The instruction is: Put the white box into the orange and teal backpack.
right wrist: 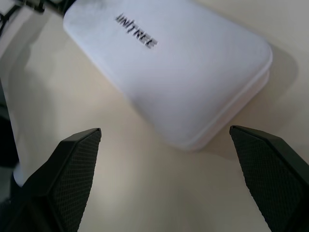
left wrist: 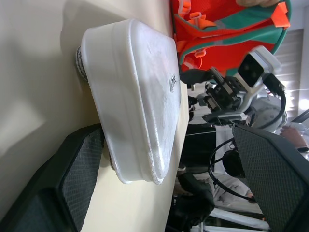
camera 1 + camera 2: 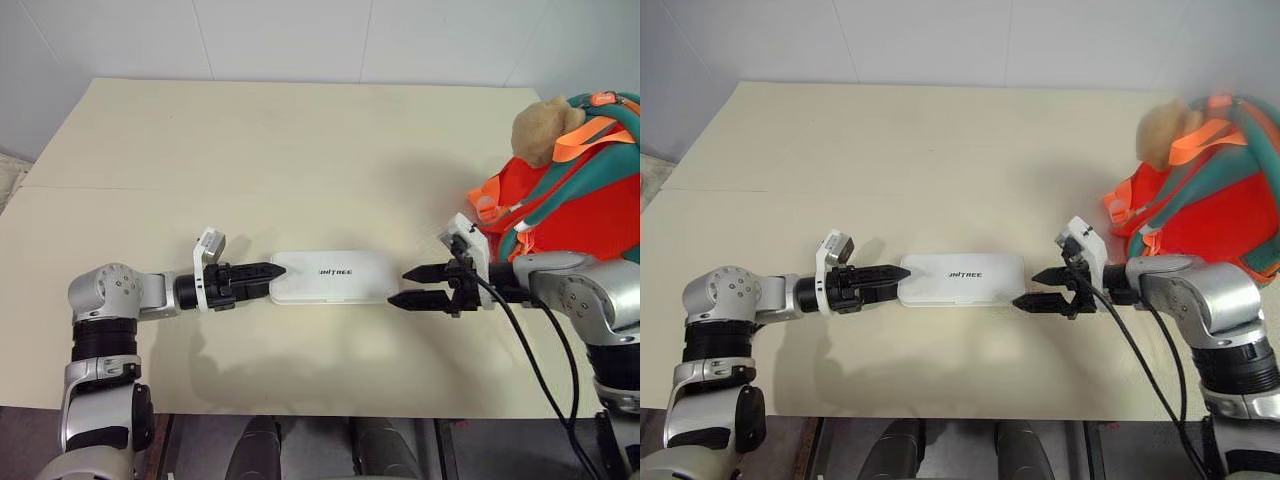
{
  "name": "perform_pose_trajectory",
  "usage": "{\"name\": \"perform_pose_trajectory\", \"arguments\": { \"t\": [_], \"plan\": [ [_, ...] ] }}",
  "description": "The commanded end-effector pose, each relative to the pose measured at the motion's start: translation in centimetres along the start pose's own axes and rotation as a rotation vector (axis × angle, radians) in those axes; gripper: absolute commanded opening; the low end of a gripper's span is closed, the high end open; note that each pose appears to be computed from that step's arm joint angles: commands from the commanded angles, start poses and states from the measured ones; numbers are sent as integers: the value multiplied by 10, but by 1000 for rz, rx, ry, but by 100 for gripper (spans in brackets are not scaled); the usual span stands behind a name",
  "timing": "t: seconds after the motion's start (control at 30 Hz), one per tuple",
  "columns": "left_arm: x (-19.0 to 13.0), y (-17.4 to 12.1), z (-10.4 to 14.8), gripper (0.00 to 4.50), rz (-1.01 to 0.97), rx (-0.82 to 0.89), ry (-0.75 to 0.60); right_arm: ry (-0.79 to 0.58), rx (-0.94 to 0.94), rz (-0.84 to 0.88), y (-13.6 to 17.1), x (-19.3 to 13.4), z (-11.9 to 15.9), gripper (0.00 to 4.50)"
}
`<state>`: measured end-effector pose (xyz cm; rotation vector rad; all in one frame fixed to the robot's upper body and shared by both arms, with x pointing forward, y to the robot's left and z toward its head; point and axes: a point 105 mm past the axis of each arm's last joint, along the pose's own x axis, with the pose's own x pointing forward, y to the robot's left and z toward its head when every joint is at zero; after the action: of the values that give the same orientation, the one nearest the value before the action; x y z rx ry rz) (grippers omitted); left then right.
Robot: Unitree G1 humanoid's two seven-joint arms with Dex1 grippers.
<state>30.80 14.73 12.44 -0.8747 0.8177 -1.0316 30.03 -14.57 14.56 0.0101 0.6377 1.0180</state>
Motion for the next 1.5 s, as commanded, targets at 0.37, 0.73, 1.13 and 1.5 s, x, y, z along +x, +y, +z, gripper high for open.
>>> {"name": "perform_pose_trajectory", "arguments": {
  "t": [0.37,0.73,1.13,1.5],
  "plan": [
    [2,15,-20,446,55,-80,44,-44,-29,5,-2,9,16,450],
    [11,9,-20,446,12,-93,66,-74,-52,14,1,10,21,450],
    [16,2,-17,446,-27,-102,79,-124,-70,39,11,16,28,450],
    [6,-5,-11,178,-41,-92,83,-134,-90,40,8,14,23,450]
  ]
}}
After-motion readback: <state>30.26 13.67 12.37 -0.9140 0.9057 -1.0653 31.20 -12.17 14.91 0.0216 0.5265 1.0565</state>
